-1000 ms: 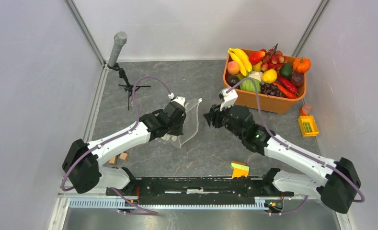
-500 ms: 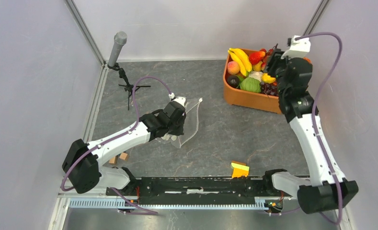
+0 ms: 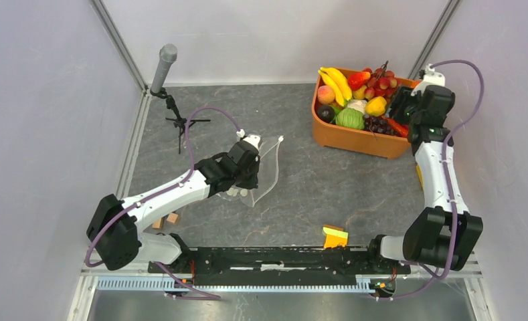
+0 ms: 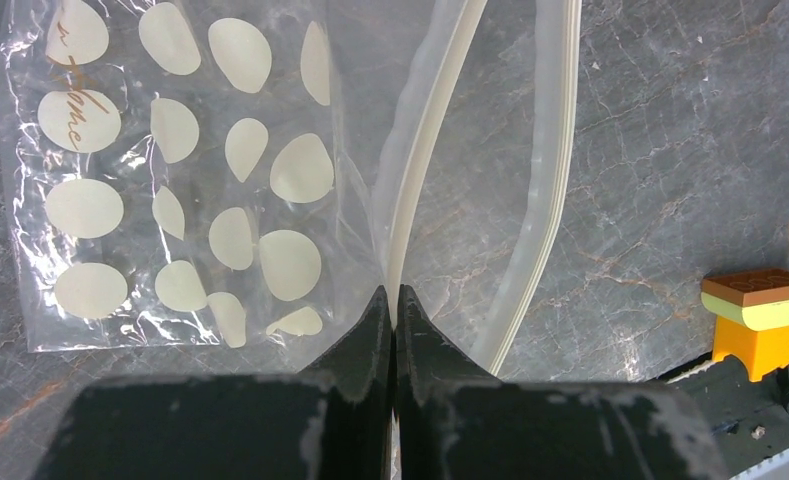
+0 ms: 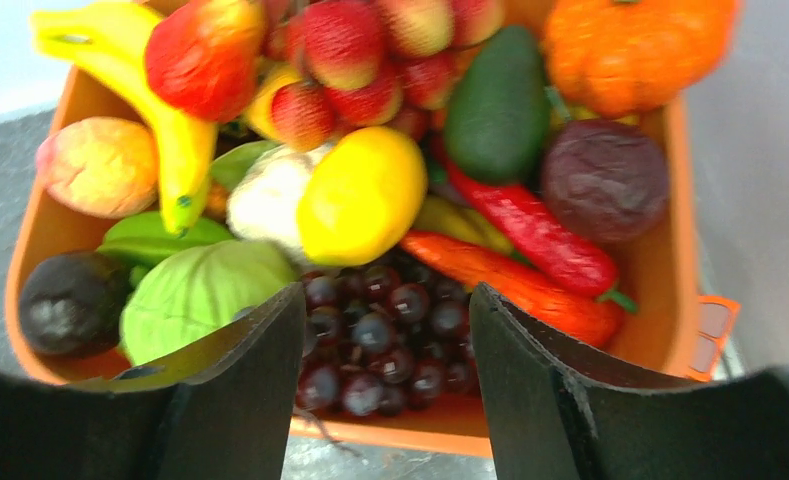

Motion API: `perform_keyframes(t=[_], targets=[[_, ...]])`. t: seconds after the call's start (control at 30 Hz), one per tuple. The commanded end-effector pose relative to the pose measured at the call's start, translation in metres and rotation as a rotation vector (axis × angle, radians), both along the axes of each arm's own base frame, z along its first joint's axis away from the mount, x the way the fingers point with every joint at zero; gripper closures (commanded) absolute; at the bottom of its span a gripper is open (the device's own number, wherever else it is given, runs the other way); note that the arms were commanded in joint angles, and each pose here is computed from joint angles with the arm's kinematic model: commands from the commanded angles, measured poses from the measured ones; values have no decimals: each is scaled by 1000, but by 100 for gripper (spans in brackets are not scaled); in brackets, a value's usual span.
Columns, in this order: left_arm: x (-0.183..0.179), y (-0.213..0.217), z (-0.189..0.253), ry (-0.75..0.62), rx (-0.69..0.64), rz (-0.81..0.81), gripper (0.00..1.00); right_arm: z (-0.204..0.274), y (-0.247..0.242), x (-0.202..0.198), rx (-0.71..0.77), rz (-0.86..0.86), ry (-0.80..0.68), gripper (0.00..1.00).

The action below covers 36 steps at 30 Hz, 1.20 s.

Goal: Place the food in the zip-top bag and seal the zipper
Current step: Pick up the fake vegetable from the bin.

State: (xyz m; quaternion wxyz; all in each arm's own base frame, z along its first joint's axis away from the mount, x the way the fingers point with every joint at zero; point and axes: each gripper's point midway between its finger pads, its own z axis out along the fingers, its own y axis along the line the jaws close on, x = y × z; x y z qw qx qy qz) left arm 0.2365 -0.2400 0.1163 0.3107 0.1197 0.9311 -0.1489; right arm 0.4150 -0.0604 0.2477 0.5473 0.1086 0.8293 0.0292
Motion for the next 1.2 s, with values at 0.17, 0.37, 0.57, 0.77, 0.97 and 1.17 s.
perform_keyframes(t=[0.17, 0.37, 0.57, 0.77, 0.97, 1.17], targets=[[9, -12, 24, -73, -65, -42, 98, 45, -29, 17, 0, -7, -130, 35], [11, -12, 25, -84, -58, -46, 98, 47, 88, 22, 2, 401, -155, 30], [12, -12, 27, -87, -63, -44, 98, 22, 175, 19, -77, 593, -83, 32], [8, -10, 25, -77, -65, -40, 98, -10, 188, 31, -103, 592, 7, 32], [7, -7, 27, -80, -68, -29, 98, -21, 190, 44, -133, 609, 29, 33], [7, -8, 28, -76, -74, -28, 98, -38, 192, 53, -149, 632, 77, 34]])
